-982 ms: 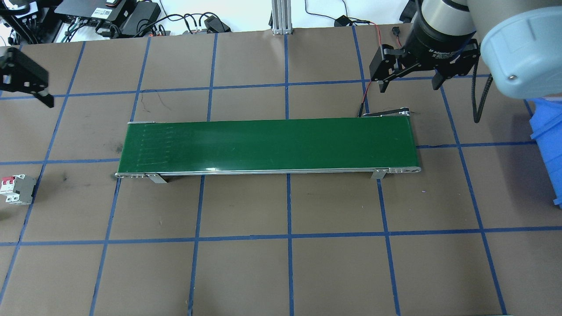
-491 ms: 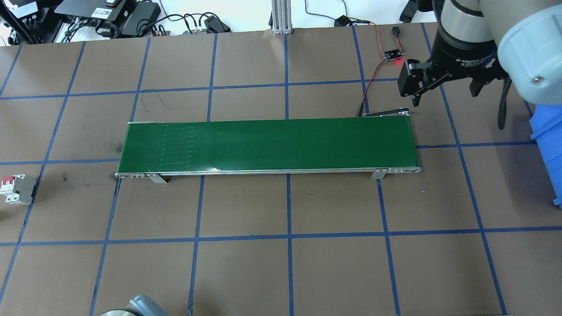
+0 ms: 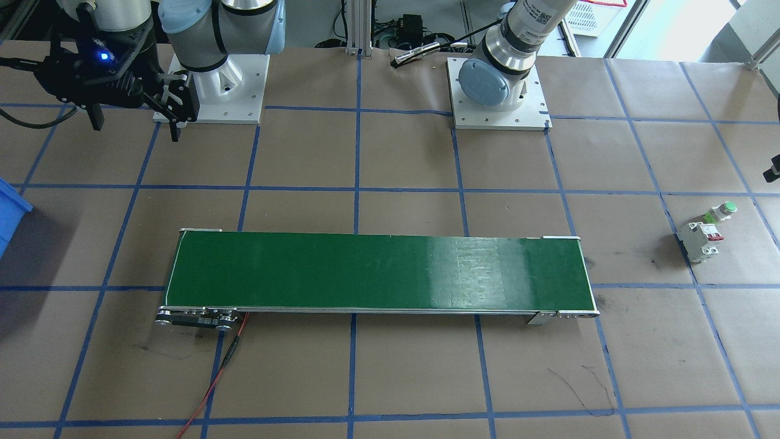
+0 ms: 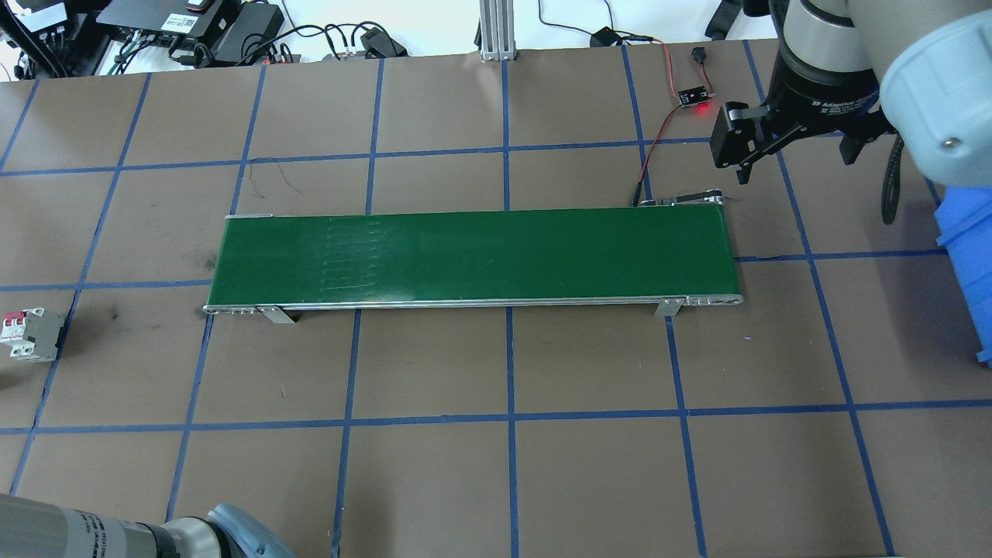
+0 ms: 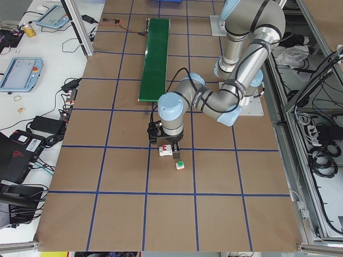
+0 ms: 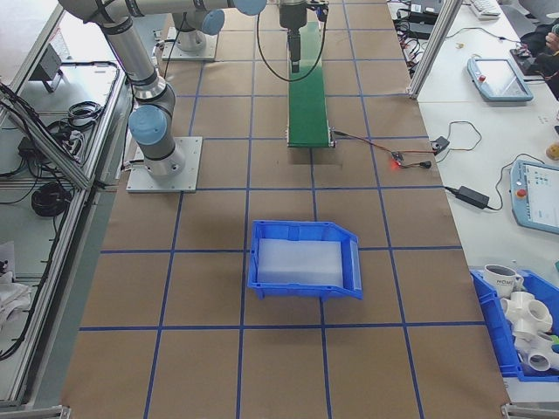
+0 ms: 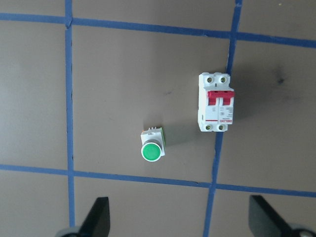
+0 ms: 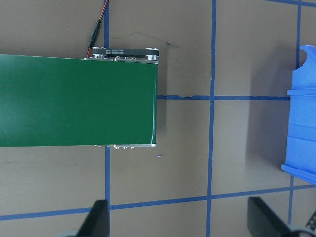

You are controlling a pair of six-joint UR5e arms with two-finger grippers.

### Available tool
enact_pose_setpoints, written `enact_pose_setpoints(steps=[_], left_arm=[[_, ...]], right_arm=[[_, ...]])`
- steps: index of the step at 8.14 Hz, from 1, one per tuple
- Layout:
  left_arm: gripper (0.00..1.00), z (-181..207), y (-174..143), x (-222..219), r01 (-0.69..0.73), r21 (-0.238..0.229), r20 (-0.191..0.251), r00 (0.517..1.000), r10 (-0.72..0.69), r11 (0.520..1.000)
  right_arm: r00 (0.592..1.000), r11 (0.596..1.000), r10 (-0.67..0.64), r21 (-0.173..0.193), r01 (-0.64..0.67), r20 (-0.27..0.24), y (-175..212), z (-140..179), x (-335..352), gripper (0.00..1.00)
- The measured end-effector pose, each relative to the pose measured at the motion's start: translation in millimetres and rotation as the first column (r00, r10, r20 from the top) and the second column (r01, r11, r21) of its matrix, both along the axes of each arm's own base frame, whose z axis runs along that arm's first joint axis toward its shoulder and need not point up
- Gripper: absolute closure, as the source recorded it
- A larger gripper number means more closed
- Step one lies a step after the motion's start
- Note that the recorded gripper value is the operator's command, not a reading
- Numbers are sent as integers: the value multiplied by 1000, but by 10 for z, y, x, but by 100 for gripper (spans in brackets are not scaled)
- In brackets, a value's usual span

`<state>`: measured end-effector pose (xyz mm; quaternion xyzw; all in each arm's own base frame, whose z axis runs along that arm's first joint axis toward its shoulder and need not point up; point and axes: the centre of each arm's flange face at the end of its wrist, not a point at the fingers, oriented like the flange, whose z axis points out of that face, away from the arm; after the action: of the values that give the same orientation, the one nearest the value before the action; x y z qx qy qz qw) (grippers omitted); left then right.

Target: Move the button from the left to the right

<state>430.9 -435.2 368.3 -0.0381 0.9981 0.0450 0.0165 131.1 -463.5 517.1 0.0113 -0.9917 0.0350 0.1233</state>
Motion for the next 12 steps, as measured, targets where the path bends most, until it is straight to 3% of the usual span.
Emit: enact_pose_setpoints(steps=[3,5,10,12], left_arm=[[0,-581,62,419,35,4,-21,999,-35,999],[0,-880,117,578,14,-45,3,1000,-14,999],[0,-1238,297,330,-15,-55,-28,1000,13,998],[0,-1319,261,331,-17,-85,-39,999,14,996]], right_arm=[[1000,1000,0,-1,0,0,1,2,0,0],[1000,1000,0,-2,0,0,1,7,0,0],[1000,1000,1,0,-1,0,4,34,-4,0],[1000,1000,0,-1,0,1,0,35,-4,0]])
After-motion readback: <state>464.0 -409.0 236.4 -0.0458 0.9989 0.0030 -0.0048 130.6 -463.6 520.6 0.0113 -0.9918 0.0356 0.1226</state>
